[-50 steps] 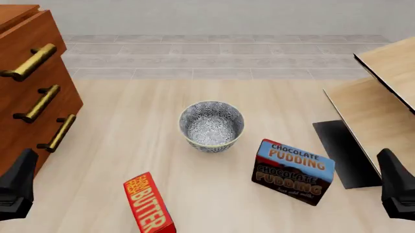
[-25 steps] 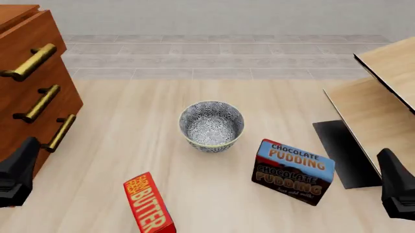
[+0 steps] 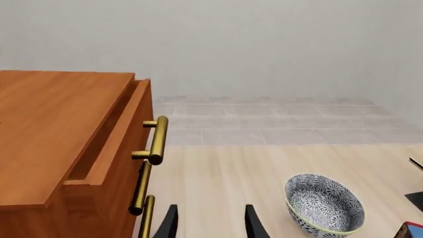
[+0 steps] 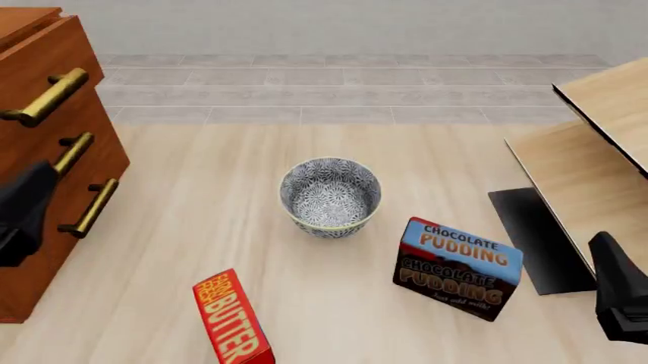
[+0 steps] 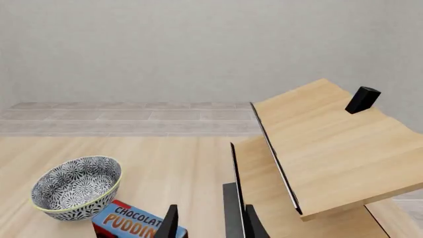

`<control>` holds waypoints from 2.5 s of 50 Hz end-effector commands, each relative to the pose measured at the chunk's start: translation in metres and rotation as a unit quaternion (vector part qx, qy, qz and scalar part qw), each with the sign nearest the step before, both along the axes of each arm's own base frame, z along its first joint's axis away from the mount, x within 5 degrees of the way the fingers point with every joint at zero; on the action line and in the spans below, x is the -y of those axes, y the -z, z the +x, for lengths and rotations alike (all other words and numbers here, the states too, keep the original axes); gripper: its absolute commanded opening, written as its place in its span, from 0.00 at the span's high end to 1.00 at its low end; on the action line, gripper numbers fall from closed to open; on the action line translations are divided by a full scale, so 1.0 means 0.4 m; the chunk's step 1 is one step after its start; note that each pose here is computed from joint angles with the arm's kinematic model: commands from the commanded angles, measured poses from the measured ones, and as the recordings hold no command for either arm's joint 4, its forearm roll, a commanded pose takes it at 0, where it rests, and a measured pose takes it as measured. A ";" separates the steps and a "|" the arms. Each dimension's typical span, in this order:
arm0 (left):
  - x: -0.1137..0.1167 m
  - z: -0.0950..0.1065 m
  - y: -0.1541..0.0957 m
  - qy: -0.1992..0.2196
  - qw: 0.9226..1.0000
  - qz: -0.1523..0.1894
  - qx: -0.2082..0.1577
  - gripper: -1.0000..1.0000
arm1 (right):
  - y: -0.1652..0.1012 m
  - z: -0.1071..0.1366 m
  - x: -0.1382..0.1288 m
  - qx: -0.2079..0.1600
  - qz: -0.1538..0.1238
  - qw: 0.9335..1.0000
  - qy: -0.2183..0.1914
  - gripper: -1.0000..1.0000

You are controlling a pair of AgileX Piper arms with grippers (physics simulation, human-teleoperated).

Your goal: Close the top drawer of the cabinet and put the bowl on top of it.

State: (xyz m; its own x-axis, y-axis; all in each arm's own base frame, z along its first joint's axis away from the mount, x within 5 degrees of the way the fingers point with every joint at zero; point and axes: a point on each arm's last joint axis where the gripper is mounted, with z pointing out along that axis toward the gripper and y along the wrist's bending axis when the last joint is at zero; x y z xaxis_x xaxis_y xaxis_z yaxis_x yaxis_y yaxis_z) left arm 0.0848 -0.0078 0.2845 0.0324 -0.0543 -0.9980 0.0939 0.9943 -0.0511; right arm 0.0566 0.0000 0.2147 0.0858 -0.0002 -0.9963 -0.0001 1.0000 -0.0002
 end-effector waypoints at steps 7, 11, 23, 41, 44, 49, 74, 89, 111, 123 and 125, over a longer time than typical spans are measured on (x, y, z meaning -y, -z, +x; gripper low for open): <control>-0.004 0.033 -0.039 -0.014 1.000 -0.024 0.001 0.00 | 0.001 0.000 0.000 0.000 0.000 1.000 0.000 0.00; -0.004 0.043 -0.044 -0.014 0.999 -0.041 -0.005 0.00 | 0.001 0.000 0.000 0.000 0.000 1.000 0.000 0.00; -0.026 0.063 -0.039 -0.056 0.998 -0.041 -0.003 0.00 | 0.001 0.000 0.000 0.000 0.000 1.000 0.000 0.00; -0.026 0.093 -0.017 -0.056 0.998 -0.024 -0.007 0.00 | 0.001 0.000 0.000 0.000 0.000 1.000 0.000 0.00; -0.027 0.098 -0.016 -0.058 0.998 -0.027 -0.009 0.00 | 0.001 0.000 0.000 0.000 0.000 1.000 0.000 0.00; -0.024 0.100 -0.016 -0.052 0.998 -0.020 -0.003 0.00 | 0.001 0.000 0.000 0.000 0.000 1.000 0.000 0.00; -0.055 0.142 0.032 -0.095 0.995 -0.017 -0.013 0.00 | 0.001 0.000 0.000 0.000 0.000 1.000 0.000 0.00; -0.072 0.160 0.042 -0.115 0.993 -0.015 -0.021 0.00 | 0.001 0.000 0.000 0.000 0.000 1.000 0.000 0.00; -0.103 0.177 0.047 -0.151 0.988 -0.022 -0.027 0.00 | 0.001 0.000 0.000 0.000 0.000 1.000 0.000 0.00; -0.118 0.187 0.042 -0.166 0.985 -0.025 -0.026 0.00 | 0.001 0.000 0.000 0.000 0.000 1.000 0.000 0.00; -0.119 0.185 0.041 -0.168 0.985 -0.028 -0.027 0.00 | 0.001 0.000 0.000 0.000 0.000 1.000 0.000 0.00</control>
State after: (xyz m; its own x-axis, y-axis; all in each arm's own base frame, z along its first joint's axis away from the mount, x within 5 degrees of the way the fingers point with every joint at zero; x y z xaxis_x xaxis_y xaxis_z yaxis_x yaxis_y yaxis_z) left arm 0.1560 0.0333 0.2681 0.0056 -0.0860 -0.9963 -0.2038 0.9753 -0.0853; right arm 0.0566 0.0000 0.2147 0.0858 -0.0001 -0.9963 -0.0001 1.0000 -0.0001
